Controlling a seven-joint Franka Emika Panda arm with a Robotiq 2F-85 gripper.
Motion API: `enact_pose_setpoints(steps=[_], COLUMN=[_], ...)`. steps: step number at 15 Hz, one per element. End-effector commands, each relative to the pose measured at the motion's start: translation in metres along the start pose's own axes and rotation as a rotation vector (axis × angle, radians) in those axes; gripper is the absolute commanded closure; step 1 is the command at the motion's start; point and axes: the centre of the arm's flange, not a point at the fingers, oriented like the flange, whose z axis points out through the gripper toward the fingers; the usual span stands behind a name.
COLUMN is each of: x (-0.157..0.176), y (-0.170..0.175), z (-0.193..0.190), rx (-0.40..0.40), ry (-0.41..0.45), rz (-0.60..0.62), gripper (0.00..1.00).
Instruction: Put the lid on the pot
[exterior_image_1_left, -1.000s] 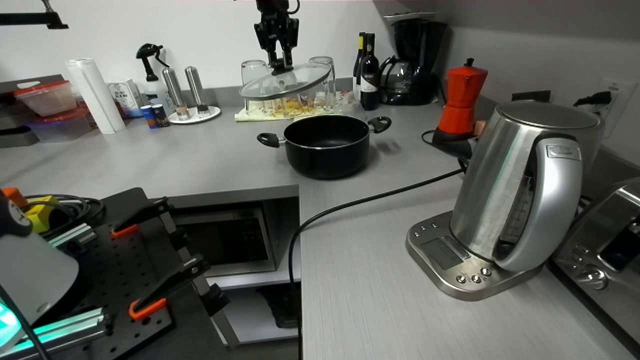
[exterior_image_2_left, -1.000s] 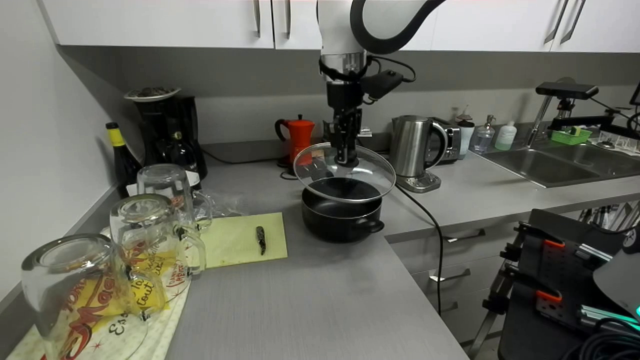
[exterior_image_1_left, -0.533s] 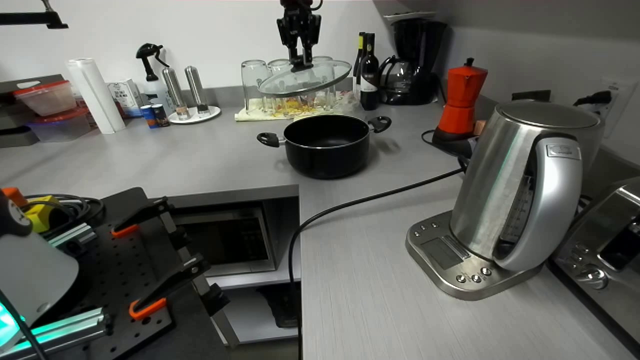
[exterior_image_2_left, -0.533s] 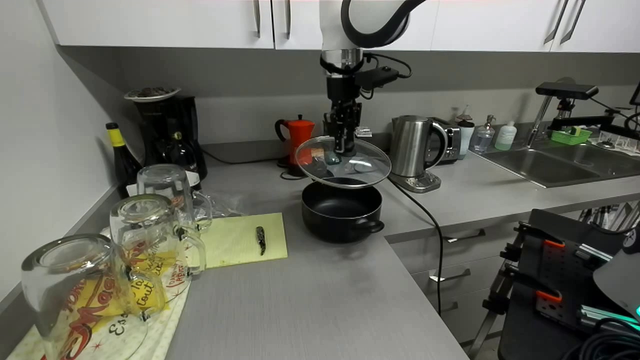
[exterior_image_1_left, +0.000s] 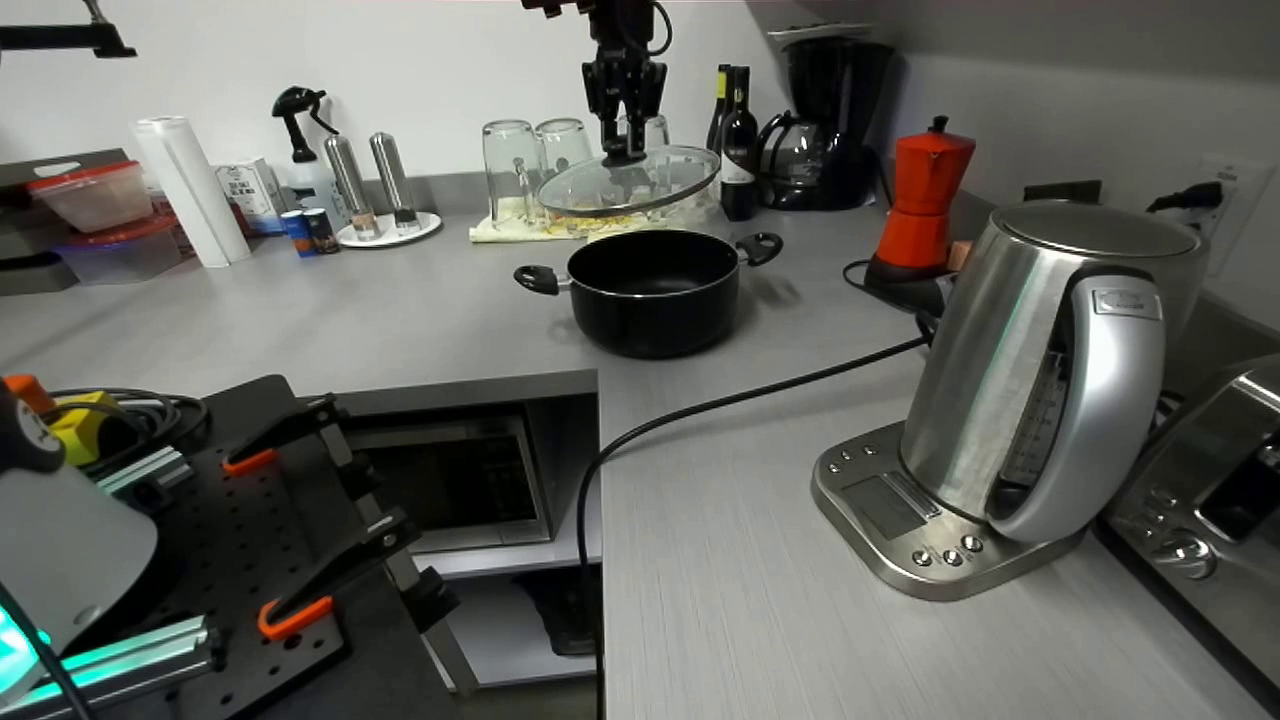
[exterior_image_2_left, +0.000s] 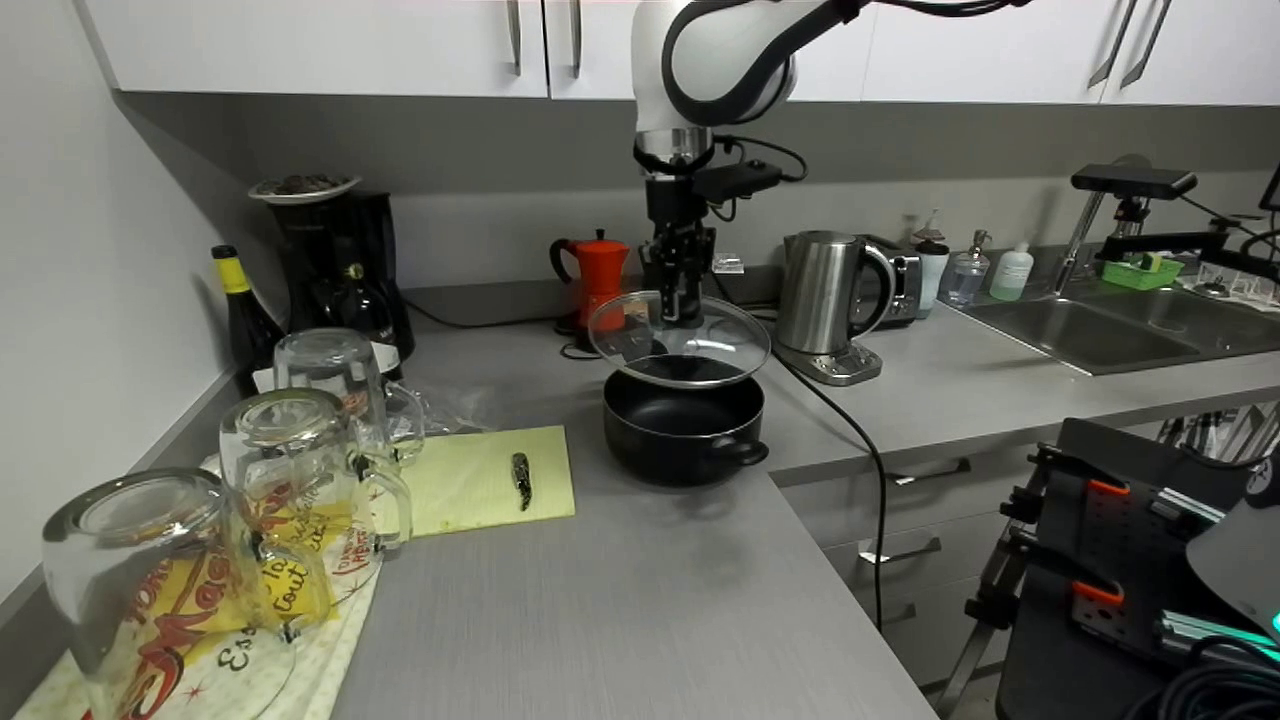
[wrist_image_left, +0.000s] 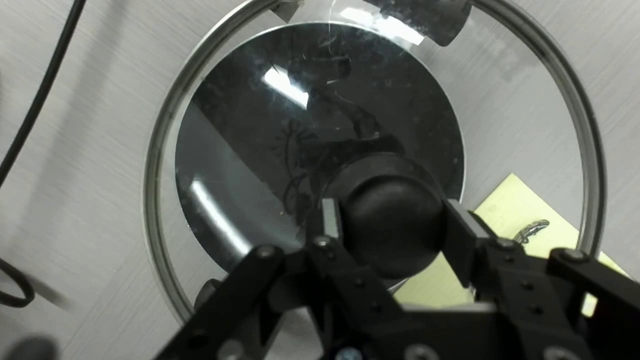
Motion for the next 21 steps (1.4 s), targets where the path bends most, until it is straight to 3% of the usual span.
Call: enact_pose_setpoints(steps=[1,10,21], x=[0.017,0.042,0.061], y=[0.008,0.034,0.037], z=[-0.002,0.031,0.067], rx=[0.025,0.039,0.045], ry=[-0.019,-0.051,-0.103], rz=[0.014,0.053,0.055], gripper=[0.74,0.74,0.74])
